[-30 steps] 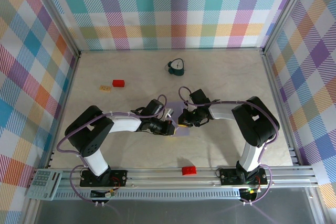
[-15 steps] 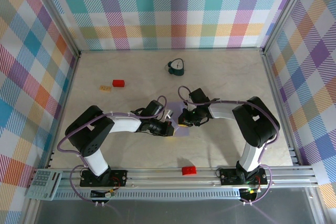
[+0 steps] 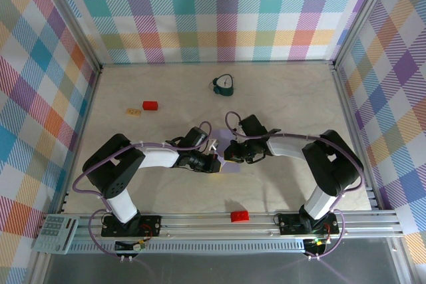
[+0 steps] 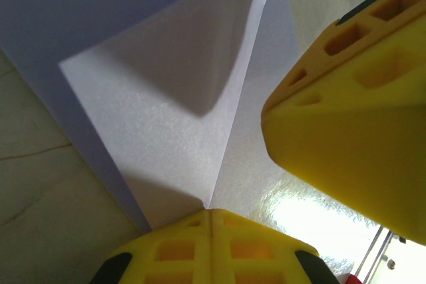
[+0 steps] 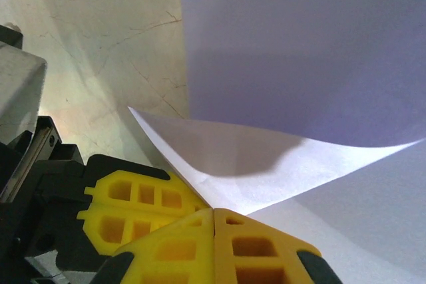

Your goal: Fold a paper plane with a square sheet of paper (fold left side to right side)

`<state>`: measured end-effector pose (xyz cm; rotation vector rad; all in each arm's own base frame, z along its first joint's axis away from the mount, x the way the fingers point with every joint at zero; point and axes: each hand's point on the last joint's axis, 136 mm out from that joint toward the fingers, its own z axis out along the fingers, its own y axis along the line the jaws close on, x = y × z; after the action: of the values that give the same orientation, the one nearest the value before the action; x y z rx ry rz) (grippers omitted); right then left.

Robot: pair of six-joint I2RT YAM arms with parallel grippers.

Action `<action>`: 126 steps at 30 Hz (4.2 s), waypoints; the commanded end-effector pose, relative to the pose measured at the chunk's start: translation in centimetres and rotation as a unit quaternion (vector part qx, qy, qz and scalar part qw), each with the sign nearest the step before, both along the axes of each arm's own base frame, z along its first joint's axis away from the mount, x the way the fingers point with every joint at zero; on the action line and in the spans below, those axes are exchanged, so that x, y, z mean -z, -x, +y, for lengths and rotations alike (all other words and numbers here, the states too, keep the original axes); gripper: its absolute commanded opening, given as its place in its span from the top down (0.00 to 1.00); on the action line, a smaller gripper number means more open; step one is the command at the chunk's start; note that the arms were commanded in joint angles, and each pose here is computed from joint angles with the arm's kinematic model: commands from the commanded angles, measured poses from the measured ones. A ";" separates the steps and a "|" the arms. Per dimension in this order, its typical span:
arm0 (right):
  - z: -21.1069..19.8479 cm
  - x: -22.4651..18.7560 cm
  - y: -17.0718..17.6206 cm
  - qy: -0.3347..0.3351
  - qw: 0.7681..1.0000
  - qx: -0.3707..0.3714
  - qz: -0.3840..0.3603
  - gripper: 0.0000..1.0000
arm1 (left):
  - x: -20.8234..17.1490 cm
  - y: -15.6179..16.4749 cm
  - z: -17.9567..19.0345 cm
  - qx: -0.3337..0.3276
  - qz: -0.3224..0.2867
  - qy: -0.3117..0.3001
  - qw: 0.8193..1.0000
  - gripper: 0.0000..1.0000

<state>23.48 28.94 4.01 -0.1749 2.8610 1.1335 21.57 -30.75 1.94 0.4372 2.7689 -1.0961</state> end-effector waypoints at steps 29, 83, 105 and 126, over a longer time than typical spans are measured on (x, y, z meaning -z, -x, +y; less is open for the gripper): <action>-1.2 4.1 0.0 0.089 0.996 -0.009 0.009 1.00 | 3.4 1.5 2.6 -0.005 0.028 -0.075 0.997 1.00; -4.7 -1.4 -5.3 0.008 0.999 0.040 -0.029 1.00 | 1.3 0.3 1.1 -0.008 0.003 -0.034 0.999 1.00; -4.7 5.2 -2.3 0.053 0.997 0.033 0.037 1.00 | -3.7 -2.1 -1.8 0.013 -0.029 0.012 0.999 1.00; -4.7 5.6 -1.7 0.045 0.997 0.032 0.046 1.00 | -1.7 -3.4 -4.0 0.036 -0.023 0.017 0.999 1.00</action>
<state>27.25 26.07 1.49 -0.1118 2.8410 1.1434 24.59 -34.15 3.45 0.5163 2.7363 -1.1356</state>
